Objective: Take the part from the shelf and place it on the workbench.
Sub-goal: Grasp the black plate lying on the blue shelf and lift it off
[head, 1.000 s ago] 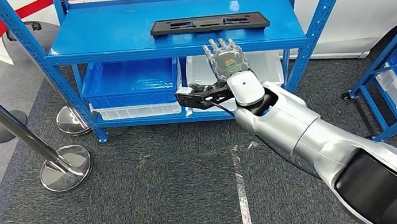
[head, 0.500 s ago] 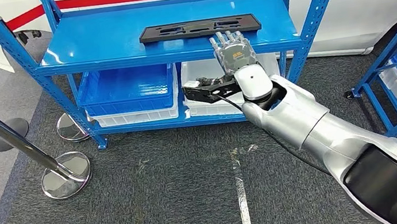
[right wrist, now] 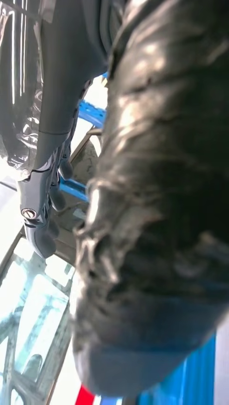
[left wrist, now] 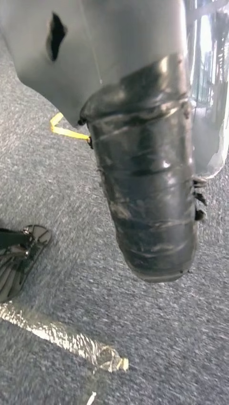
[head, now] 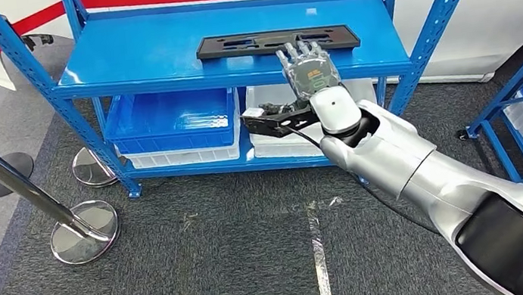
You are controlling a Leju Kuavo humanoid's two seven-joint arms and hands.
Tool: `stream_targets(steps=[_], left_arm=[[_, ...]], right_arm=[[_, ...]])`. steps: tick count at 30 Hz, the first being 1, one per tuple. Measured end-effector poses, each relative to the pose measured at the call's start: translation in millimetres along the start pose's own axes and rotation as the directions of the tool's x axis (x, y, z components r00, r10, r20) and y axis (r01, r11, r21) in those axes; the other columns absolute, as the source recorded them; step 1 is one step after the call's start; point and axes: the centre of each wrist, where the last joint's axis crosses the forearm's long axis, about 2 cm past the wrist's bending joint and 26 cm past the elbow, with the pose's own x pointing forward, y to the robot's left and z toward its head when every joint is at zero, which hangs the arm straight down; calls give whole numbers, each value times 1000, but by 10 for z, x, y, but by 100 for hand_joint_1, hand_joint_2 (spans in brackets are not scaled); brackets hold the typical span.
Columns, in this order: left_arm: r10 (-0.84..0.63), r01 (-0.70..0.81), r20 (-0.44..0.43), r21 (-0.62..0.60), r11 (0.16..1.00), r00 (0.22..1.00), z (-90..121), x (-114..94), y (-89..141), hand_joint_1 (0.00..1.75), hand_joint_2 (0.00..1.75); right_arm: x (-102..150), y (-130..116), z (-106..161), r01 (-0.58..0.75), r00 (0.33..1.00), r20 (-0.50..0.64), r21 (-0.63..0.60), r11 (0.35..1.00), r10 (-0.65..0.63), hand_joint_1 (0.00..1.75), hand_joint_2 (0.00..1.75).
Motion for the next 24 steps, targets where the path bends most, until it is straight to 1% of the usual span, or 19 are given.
stream_targets(steps=[5, 10, 17, 21, 24], left_arm=[[-7, 7, -8, -6, 1000, 1000, 1, -3, -4, 0, 0], [-11, 11, -3, -19, 1000, 1000, 8, -2, -26, 0, 0], [-18, 18, 4, -24, 1000, 1000, 11, -17, -35, 0, 0], [-27, 27, -3, -22, 999, 1000, 12, 8, -39, 0, 0], [-32, 32, -3, -24, 999, 999, 14, 4, -45, 0, 0]], right_arm=[[19, 12, 6, -4, 1000, 12, 7, 1000, 4, 0, 0], [75, -12, 13, -3, 998, 63, 6, 1000, 2, 0, 0], [232, -48, 31, 4, 991, 130, -4, 1000, -3, 0, 0], [318, -126, 35, 23, 986, 164, -20, 1000, -19, 0, 0], [431, -188, 47, 55, 978, 205, -23, 998, -49, 0, 0]])
